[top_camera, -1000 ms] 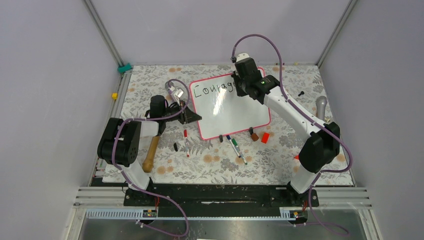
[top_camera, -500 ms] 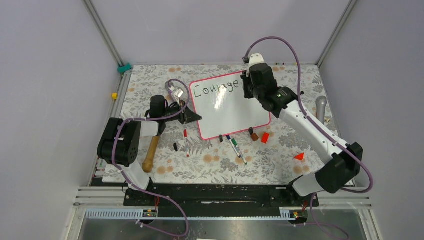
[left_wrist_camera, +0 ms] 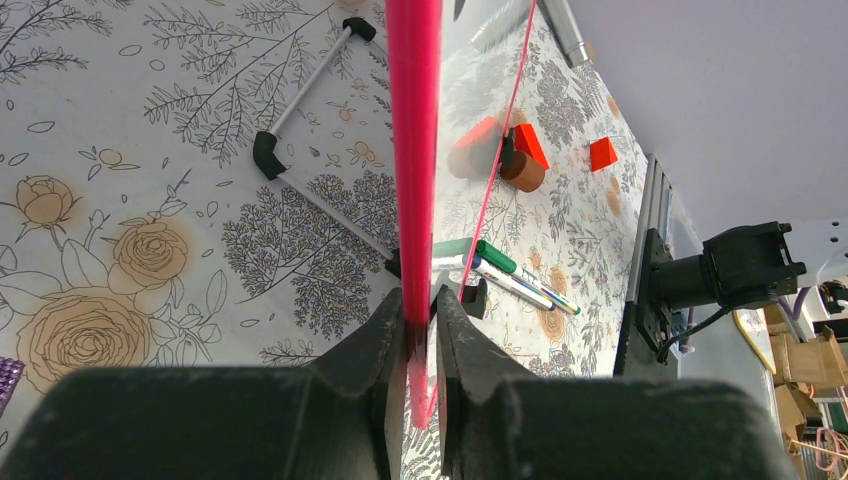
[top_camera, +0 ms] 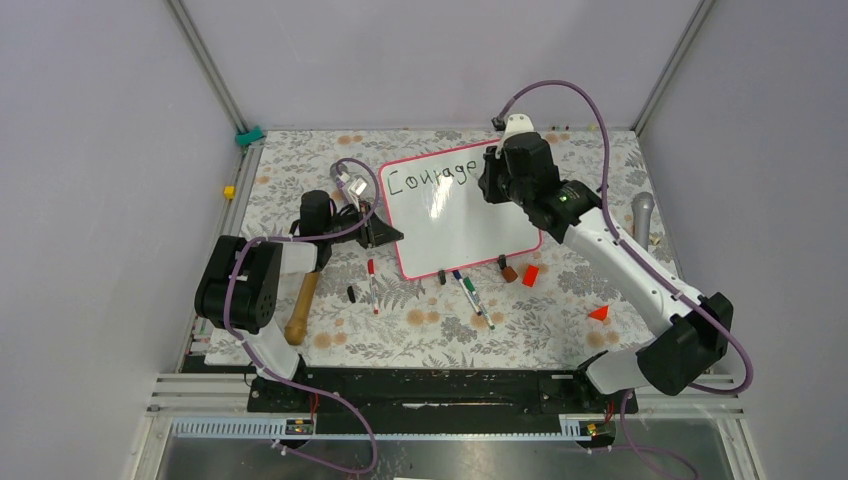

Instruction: Write a sentence on the whiteboard

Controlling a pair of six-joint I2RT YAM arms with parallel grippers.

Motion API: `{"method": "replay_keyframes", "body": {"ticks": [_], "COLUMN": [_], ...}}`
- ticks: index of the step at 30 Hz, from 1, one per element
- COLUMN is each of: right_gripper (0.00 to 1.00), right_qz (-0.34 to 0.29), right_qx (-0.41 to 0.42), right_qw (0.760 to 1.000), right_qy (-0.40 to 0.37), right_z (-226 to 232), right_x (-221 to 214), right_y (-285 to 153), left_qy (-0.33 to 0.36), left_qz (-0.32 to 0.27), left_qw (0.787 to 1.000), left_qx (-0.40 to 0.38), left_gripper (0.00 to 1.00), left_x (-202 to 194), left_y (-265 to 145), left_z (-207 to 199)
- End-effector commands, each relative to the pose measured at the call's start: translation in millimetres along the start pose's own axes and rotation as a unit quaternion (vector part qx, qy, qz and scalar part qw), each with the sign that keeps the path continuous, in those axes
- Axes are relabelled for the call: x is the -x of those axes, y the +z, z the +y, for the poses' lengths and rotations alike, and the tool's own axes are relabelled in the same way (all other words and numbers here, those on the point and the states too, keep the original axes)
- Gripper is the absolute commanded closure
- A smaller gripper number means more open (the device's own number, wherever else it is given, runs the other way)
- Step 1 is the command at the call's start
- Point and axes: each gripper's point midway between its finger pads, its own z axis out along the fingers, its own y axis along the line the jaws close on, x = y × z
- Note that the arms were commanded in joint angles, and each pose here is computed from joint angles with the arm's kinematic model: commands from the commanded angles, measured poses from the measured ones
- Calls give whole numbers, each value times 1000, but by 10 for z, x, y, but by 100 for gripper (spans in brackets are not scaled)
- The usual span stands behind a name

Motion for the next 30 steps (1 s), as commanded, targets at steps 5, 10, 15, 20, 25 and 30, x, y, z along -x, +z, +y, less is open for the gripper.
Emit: {"method": "replay_keyframes", "body": {"ticks": [5, 10, 15, 20, 25, 30], "right_gripper": [100, 100, 100, 100, 100, 100], "right_qz": [0, -8, 20, 22, 11, 3], "right_qx": [-13, -52, -86, -188, -254, -216], "right_qw": [998, 996, 994, 975, 952, 966], "right_qy": [59, 65, 60, 115, 168, 145], "right_z": [-56, -252, -370, -664, -842, -737], "right_x": [-6, -116, -220, -287, -323, -180], "right_y": [-270, -396, -470, -558, -653, -668], "left_qy": [-1, 1, -2, -9, -16, -24], "left_qz": [-7, -11, -12, -14, -13, -12], "left_qw": [999, 999, 999, 999, 999, 999], "left_qx": [45, 48, 49, 48, 44, 43], "left_gripper": [100, 100, 100, 100, 100, 100], "left_x": [-25, -18, -14, 0, 6, 10], "left_y": [-20, -40, -47, -60, -55, -41], "left_z": [252, 242, 250, 257, 264, 277]}}
